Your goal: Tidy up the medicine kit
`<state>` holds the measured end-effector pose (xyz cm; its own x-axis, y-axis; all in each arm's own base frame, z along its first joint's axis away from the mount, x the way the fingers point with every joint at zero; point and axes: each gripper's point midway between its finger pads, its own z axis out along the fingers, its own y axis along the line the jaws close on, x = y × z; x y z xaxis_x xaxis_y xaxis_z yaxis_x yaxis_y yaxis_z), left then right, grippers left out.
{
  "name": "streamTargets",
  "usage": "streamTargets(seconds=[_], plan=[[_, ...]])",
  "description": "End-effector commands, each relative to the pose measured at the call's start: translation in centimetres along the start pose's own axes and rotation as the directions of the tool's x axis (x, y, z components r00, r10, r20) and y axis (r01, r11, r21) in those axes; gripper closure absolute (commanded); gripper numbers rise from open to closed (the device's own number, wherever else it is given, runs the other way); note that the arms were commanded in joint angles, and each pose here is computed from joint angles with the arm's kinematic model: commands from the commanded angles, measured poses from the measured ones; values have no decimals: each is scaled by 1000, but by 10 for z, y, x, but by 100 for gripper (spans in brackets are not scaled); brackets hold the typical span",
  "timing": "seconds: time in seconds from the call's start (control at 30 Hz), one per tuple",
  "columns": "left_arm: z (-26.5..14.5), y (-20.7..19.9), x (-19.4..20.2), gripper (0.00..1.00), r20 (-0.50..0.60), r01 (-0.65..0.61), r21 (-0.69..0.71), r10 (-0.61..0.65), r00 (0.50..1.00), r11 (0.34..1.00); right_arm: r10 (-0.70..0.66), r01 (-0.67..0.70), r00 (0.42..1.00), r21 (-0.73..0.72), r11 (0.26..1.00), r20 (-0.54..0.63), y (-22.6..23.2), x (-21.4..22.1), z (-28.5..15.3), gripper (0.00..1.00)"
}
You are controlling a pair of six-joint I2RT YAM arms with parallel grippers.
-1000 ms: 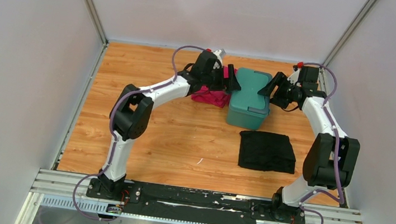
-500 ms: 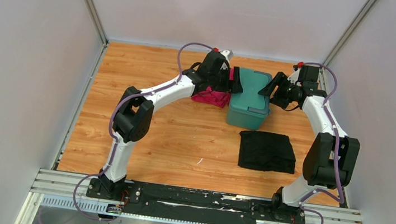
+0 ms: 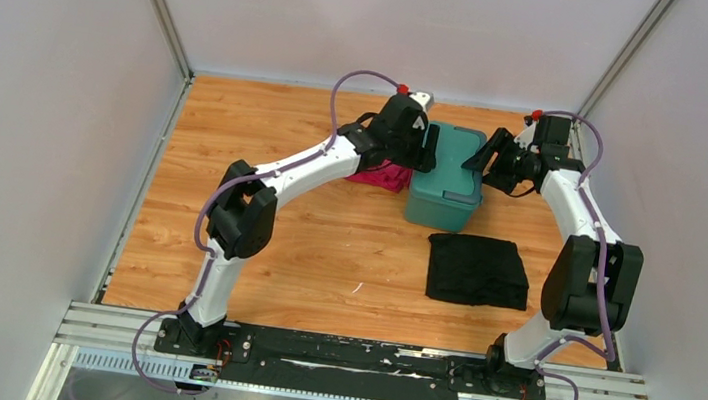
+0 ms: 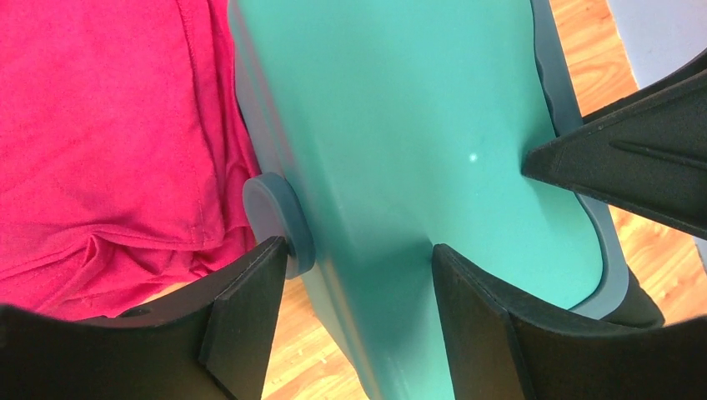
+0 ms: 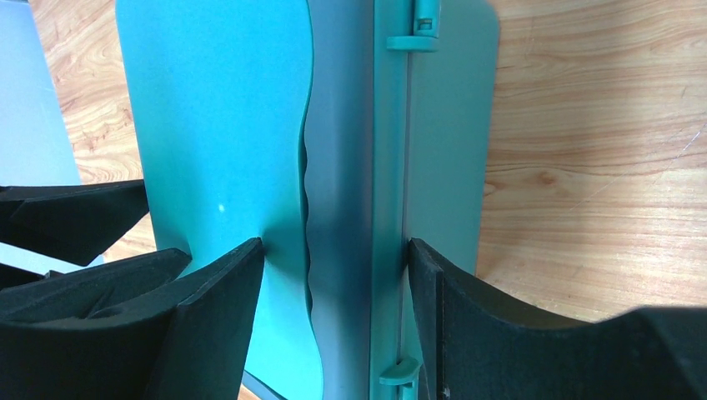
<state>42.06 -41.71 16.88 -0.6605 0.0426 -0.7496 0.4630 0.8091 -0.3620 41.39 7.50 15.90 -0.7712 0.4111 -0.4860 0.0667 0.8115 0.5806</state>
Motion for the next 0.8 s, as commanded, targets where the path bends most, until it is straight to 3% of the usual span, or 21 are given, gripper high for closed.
streamTargets(seconds=[0.0,0.77], plan=[[12,9,50,32,-152,-78,-61,68,986,995,23,-19,997,61,998,-80,-12,20,9,33],[30,-11,100,26,-239,124,123,-92,967,985,26,-21,996,57,998,-81,-9,20,9,34]])
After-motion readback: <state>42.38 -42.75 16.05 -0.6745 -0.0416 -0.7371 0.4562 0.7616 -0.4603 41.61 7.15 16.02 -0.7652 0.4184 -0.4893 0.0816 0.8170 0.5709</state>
